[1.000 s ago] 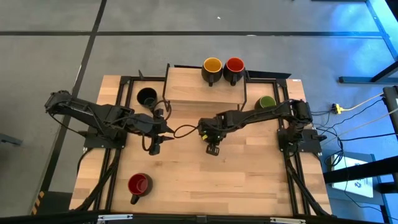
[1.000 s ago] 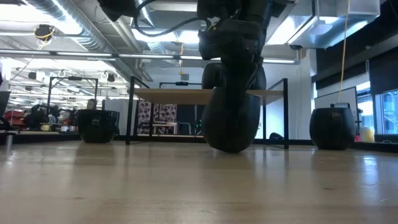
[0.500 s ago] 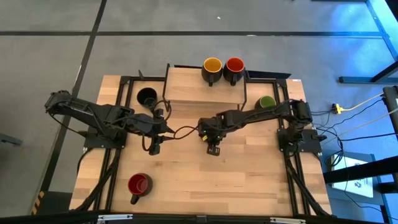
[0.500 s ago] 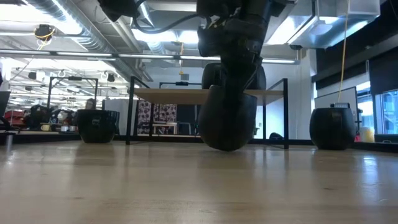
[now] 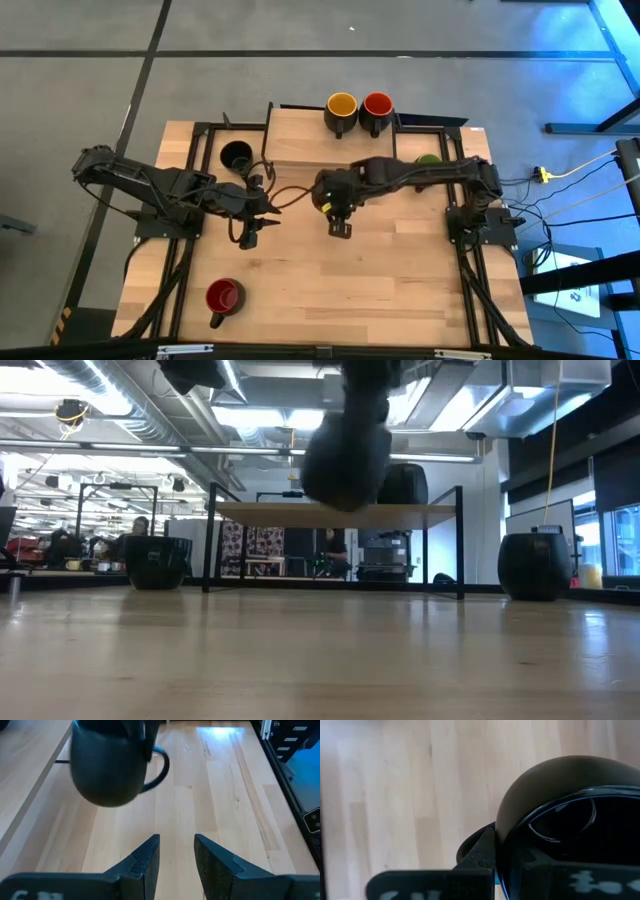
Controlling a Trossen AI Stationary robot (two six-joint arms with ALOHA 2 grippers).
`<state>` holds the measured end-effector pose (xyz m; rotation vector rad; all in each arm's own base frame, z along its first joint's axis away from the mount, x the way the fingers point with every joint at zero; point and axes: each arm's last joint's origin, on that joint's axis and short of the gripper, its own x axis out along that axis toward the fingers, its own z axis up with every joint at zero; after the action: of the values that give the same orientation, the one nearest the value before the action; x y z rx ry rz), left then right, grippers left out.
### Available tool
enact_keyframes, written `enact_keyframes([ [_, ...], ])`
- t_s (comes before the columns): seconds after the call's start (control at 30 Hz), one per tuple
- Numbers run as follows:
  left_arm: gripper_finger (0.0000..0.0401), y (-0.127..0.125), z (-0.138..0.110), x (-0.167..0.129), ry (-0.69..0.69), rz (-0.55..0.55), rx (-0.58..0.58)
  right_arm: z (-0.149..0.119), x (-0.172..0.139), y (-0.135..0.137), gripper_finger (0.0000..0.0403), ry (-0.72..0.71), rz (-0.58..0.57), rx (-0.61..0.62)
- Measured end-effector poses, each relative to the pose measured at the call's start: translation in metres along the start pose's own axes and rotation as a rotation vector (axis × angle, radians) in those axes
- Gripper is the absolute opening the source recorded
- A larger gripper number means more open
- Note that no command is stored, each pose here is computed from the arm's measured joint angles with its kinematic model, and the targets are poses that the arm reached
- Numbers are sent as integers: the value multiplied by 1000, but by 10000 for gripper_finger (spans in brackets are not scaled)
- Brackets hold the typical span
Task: Place coffee mugs
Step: Put the bottom black cup on the shelf
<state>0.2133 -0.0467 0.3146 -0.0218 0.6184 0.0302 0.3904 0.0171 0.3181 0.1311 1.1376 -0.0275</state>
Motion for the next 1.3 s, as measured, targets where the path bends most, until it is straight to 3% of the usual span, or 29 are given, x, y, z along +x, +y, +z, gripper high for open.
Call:
enact_keyframes([
  [0.33, 116, 0, 0, 0, 0, 0, 0, 25, -53, -7, 1, -191, -64, 24],
  [0.8, 116, 0, 0, 0, 0, 0, 0, 40, -59, -35, 1, -322, -123, -2],
  [1.3, 116, 0, 0, 0, 0, 0, 0, 41, -59, -39, 1, -331, -140, -101],
])
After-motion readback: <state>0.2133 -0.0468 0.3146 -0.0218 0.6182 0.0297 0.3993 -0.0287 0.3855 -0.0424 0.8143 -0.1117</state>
